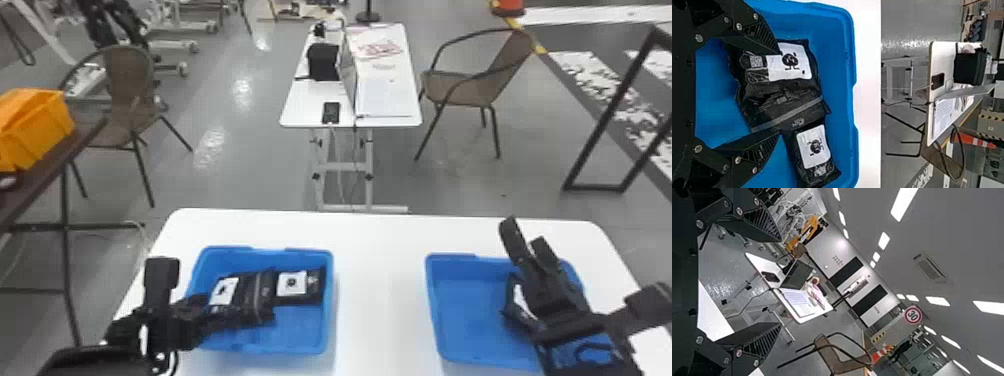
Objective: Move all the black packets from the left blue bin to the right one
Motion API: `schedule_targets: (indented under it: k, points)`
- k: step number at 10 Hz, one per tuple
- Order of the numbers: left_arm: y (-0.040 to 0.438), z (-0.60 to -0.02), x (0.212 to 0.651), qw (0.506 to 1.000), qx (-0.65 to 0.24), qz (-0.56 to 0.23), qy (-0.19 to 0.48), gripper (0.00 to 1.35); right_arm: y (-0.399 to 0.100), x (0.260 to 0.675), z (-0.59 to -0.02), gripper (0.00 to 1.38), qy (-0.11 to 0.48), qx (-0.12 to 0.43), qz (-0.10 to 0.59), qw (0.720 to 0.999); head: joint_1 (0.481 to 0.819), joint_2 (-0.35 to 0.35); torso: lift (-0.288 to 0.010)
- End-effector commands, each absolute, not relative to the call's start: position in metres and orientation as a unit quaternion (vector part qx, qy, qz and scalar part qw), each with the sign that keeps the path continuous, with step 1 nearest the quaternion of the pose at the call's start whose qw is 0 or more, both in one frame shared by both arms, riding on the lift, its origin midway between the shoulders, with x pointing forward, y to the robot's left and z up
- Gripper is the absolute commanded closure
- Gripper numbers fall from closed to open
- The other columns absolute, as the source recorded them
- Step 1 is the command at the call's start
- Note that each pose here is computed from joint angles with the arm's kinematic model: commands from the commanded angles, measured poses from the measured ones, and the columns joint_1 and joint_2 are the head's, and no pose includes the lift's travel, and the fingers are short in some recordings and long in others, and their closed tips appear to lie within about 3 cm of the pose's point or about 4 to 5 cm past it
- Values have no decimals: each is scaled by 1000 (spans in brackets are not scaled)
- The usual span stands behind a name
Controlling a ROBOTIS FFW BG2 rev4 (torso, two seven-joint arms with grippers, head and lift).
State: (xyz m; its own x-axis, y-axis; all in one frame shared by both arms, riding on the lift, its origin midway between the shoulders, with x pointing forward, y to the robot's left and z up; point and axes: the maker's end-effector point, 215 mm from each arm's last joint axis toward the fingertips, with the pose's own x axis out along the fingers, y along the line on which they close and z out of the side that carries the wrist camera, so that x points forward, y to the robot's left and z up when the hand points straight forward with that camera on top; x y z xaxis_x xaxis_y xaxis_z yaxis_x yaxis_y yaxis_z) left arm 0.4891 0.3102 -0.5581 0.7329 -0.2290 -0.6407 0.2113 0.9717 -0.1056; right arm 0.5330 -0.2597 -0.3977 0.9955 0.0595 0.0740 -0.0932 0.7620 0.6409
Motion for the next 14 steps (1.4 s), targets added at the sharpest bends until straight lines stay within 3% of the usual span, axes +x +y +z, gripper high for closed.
schedule_targets:
  k: [1,9,12,13,14]
  points:
    - [301,-573,493,926,-29,-118,357,338,-258,532,-401,285,-22,346,42,937,695,55,0]
    - [325,-588,500,922,23,-33,385,340,-257,525,-414,285,-11,362,40,931,695,68,0]
    - [325,-604,506,915,19,-35,401,352,-255,524,-415,285,-10,369,45,928,695,73,0]
    - [329,-606,506,913,23,-27,407,412,-255,524,-417,285,-9,370,46,928,695,75,0]
    - [334,-605,507,911,32,-21,410,591,-256,523,-417,285,-9,372,44,927,695,78,0]
